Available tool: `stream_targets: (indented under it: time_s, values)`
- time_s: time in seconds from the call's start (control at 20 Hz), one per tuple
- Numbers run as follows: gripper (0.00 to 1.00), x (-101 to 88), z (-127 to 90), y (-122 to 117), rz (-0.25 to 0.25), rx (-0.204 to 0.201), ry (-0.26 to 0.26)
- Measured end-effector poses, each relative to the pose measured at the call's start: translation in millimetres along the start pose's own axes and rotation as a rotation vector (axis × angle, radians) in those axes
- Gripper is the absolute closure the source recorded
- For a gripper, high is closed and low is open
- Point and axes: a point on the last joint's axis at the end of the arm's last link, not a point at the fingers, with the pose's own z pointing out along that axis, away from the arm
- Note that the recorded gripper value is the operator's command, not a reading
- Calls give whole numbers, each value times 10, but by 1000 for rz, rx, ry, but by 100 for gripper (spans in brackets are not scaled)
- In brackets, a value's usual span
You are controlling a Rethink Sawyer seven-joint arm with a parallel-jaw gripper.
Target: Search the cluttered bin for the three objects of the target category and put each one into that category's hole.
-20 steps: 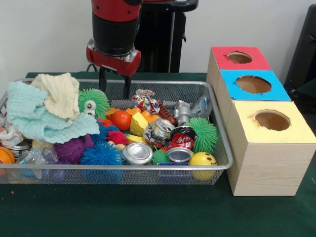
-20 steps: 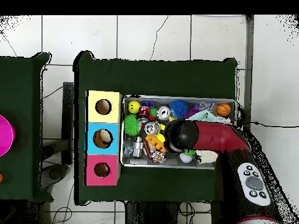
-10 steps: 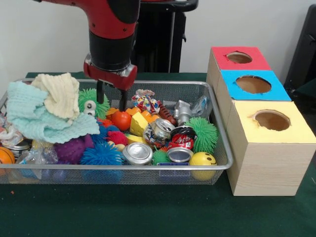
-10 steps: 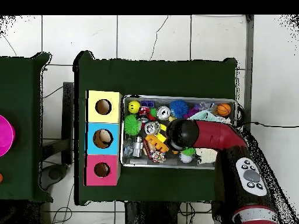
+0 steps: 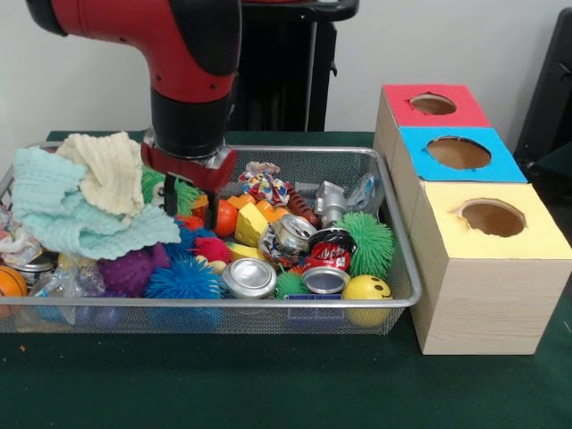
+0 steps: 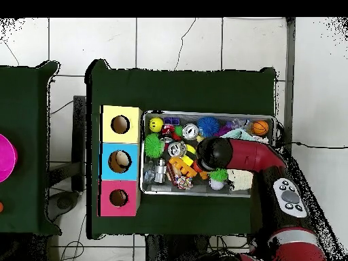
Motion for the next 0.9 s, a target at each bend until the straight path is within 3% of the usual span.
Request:
stream_targets:
  time_s: [0.5, 0.9]
  values:
    - [0, -118, 452, 17, 19, -5, 10]
    - [0, -179, 536, 84, 45, -7, 15]
